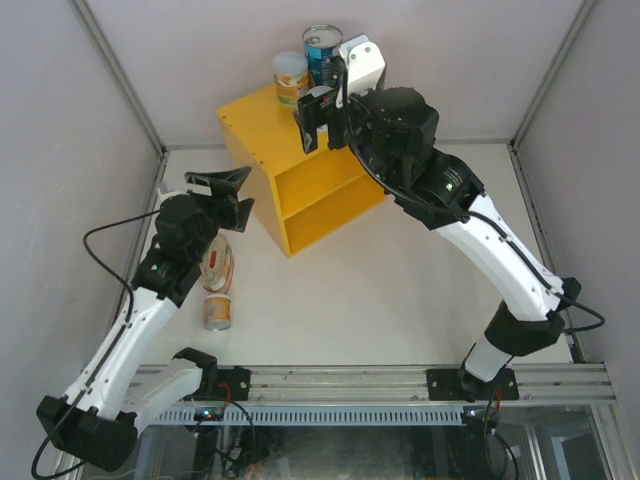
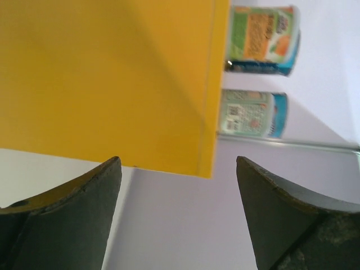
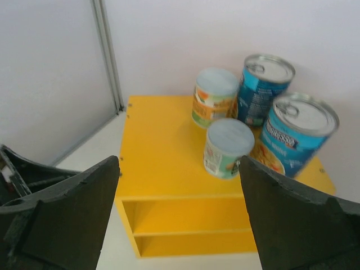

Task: Place and organize the canned foods onto the counter
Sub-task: Place the canned food on the counter, then pick up the canned food from the center of the board.

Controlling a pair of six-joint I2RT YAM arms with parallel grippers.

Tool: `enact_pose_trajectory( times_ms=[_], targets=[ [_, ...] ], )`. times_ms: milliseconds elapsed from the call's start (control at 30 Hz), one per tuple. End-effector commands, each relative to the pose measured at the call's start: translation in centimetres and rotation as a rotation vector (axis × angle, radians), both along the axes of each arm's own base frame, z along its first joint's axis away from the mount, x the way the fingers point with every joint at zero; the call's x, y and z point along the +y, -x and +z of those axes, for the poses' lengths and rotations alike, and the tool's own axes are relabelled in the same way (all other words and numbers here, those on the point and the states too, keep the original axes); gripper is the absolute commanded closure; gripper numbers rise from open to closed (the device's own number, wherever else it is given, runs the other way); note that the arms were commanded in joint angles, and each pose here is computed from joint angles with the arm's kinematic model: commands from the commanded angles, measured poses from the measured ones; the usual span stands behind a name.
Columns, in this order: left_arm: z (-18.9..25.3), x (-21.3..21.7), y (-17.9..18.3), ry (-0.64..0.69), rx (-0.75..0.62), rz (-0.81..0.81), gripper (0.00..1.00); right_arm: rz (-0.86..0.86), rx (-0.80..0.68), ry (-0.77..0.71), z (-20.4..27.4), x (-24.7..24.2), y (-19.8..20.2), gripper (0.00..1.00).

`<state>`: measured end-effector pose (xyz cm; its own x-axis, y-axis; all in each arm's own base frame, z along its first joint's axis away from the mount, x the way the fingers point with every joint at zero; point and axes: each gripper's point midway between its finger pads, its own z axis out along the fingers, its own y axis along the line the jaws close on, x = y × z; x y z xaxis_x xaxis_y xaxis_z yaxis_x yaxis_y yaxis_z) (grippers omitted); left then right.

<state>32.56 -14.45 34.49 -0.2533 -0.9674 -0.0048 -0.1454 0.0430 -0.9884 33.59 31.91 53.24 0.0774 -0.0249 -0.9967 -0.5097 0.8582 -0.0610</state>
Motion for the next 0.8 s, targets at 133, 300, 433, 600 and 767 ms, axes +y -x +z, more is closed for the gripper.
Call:
enact_pose_trajectory(
  times_ms=[133,300,433,600,767],
  targets=[
    [-3.5,6.5,3.8,-0.312,0.125,0.198,0.14,-0.046,0.076,-0.038,-1.6,-2.8,2.6,0.15],
    [-6.7,9.7,6.4,-0.446,0.285,0.285,0.13,-0.035,0.130,-0.037,-2.9,-2.7,3.4,0.15],
    [-10.0,11.3,8.1,-0.528,0.429,0.317,0.11,-0.029,0.165,-0.046,-3.7,-2.5,3.8,0.15],
    [-13.7,12.7,9.7,-0.620,0.601,0.345,0.07,-0.021,0.186,-0.057,-4.1,-2.6,4.2,0.15],
    [-16.2,13.7,10.8,-0.714,0.740,0.346,0.02,-0.010,0.202,-0.066,-4.8,-2.9,4.7,0.15]
  ],
)
